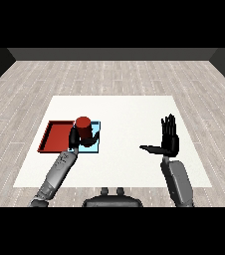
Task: Pick the red can and put it in the red box
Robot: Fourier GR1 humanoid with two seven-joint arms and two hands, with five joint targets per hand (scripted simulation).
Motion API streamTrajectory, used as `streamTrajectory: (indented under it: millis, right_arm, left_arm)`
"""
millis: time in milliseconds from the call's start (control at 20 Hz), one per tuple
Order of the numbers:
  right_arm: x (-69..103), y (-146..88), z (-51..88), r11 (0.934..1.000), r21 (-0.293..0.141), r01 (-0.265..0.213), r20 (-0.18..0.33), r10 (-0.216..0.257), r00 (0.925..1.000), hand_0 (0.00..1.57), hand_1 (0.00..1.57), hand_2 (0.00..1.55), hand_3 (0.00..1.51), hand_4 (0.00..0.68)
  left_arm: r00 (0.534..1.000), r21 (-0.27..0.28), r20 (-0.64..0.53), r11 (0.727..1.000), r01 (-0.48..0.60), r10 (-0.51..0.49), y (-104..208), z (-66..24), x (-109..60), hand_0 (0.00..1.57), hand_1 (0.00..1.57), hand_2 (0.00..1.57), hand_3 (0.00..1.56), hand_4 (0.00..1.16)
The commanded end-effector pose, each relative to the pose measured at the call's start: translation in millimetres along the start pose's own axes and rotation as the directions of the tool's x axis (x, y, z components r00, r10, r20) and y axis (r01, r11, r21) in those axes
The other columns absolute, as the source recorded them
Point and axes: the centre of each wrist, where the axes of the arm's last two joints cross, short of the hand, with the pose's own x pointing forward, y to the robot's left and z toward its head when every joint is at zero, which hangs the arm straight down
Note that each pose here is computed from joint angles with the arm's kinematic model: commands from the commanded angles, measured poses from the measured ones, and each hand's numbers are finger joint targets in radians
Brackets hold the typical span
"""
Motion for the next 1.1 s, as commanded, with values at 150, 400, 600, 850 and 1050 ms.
streamTrajectory:
  millis: [150, 400, 600, 850, 1050]
  right_arm:
    - [-19.2, -38.1, 45.2, 0.9986, 0.003, -0.053, -0.118, 0.053, 0.9915, 0.0, 0.0, 0.0, 0.0, 0.0]
    - [-38.6, -32.8, 41.0, 0.9989, -0.032, -0.033, -0.148, 0.028, 0.9886, 0.0, 0.0, 0.0, 0.0, 0.0]
    - [-40.5, -28.1, 42.7, 0.9977, -0.048, -0.049, -0.174, 0.04, 0.9839, 0.0, 0.0, 0.0, 0.0, 0.0]
    - [-48.1, -28.7, 39.7, 0.9965, -0.029, -0.078, -0.121, 0.074, 0.9899, 0.0, 0.0, 0.0, 0.0, 0.0]
    - [-43.0, -46.0, 31.0, 0.9987, -0.008, -0.051, -0.089, 0.05, 0.9948, 0.0, 0.0, 0.0, 0.0, 0.0]
  left_arm:
    - [0.985, 0.08, -0.022, 0.981, 0.174, -0.173, 45.5, -22.7, 0.8, 1.57, 1.57, 1.55, 1.44, 1.13]
    - [0.953, 0.119, -0.112, 0.948, 0.295, -0.282, 92.8, -71.5, -9.7, 1.57, 1.57, 1.51, 1.42, 1.1]
    - [0.903, 0.146, -0.282, 0.916, 0.373, -0.323, 131.6, -70.3, -41.1, 1.57, 1.57, 1.53, 1.44, 1.09]
    - [0.84, 0.151, -0.436, 0.895, 0.42, -0.321, 164.3, -27.2, -106.4, 1.57, 1.57, 1.57, 1.49, 1.09]
    - [0.762, 0.131, -0.523, 0.847, 0.515, -0.382, 166.8, -35.7, -121.0, 1.57, 1.57, 1.57, 1.5, 1.04]
